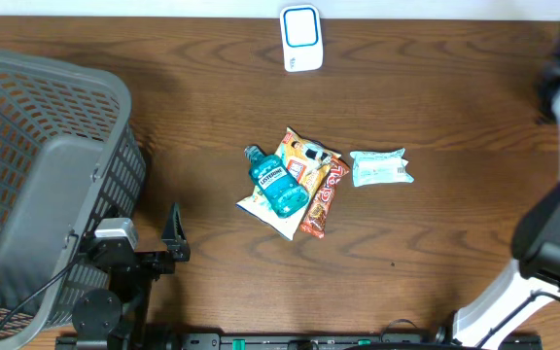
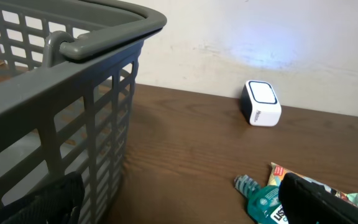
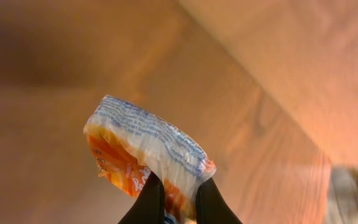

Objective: Scan the item barcode
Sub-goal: 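Carry the orange box to the table's right edge and release it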

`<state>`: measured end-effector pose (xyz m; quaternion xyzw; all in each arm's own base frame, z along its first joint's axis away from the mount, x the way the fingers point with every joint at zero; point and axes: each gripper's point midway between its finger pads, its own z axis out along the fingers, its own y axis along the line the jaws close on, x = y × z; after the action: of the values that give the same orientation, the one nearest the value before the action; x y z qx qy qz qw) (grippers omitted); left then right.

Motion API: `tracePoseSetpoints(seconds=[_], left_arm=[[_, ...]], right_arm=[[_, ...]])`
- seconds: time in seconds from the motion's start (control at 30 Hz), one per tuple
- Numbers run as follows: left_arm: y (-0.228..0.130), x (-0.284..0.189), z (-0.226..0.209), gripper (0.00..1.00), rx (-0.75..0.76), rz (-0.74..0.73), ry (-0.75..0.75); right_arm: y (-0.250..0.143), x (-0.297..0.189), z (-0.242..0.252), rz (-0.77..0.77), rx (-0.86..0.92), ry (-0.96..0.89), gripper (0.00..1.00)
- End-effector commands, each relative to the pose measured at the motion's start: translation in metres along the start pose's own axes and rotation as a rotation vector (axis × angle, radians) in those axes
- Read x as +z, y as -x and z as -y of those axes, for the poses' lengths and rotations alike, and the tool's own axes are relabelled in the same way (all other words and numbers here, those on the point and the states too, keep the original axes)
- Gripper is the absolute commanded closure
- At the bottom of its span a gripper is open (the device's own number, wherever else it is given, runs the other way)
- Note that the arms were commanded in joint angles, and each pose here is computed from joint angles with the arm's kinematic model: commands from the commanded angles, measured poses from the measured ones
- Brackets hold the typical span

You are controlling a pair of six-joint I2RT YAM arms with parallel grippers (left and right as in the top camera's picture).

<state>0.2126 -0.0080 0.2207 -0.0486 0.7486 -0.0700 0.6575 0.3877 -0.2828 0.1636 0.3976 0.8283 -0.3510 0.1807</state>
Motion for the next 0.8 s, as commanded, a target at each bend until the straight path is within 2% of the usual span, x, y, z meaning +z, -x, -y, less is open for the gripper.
tracePoseSetpoints(seconds=[0.0,0.2,0.23,0.3,0.33,0.37,0.4,0.47,0.6,0.77], left_arm=[[0.005,-0.002,0.000,0.00,-0.005,0.017,0.002],[0.005,-0.002,0.000,0.00,-0.005,0.017,0.002],[0.005,-0.002,0.000,0.00,-0.005,0.018,0.002],[0.005,-0.002,0.000,0.00,-0.005,0.017,0.002],[0.005,-0.002,0.000,0.00,-0.005,0.017,0.002],[0.005,-0.002,0.000,0.00,-0.005,0.017,0.002],[0.005,-0.002,0.000,0.00,-0.005,0.017,0.002],[0.005,-0.002,0.000,0.00,-0.005,0.017,0.002],[0.005,-0.002,0.000,0.00,-0.005,0.017,0.002],[0.005,-0.002,0.000,0.00,-0.005,0.017,0.002]], right_arm=[[-0.020,0.035,0.019,-0.115,0.089,0.053,0.99],[-0.056,0.076,0.028,-0.308,0.221,0.259,0.99],[-0.058,0.079,0.032,-0.326,0.240,0.276,0.95],[-0.059,0.083,0.041,-0.344,0.258,0.298,0.80],[-0.059,0.081,0.044,-0.350,0.259,0.324,0.65],[-0.058,0.079,0.045,-0.353,0.263,0.342,0.58],[-0.056,0.075,0.047,-0.355,0.277,0.369,0.43],[-0.045,0.062,0.053,-0.335,0.308,0.419,0.24],[-0.015,0.017,0.071,-0.234,0.353,0.498,0.01],[0.007,-0.064,0.096,-0.102,0.425,0.579,0.01]])
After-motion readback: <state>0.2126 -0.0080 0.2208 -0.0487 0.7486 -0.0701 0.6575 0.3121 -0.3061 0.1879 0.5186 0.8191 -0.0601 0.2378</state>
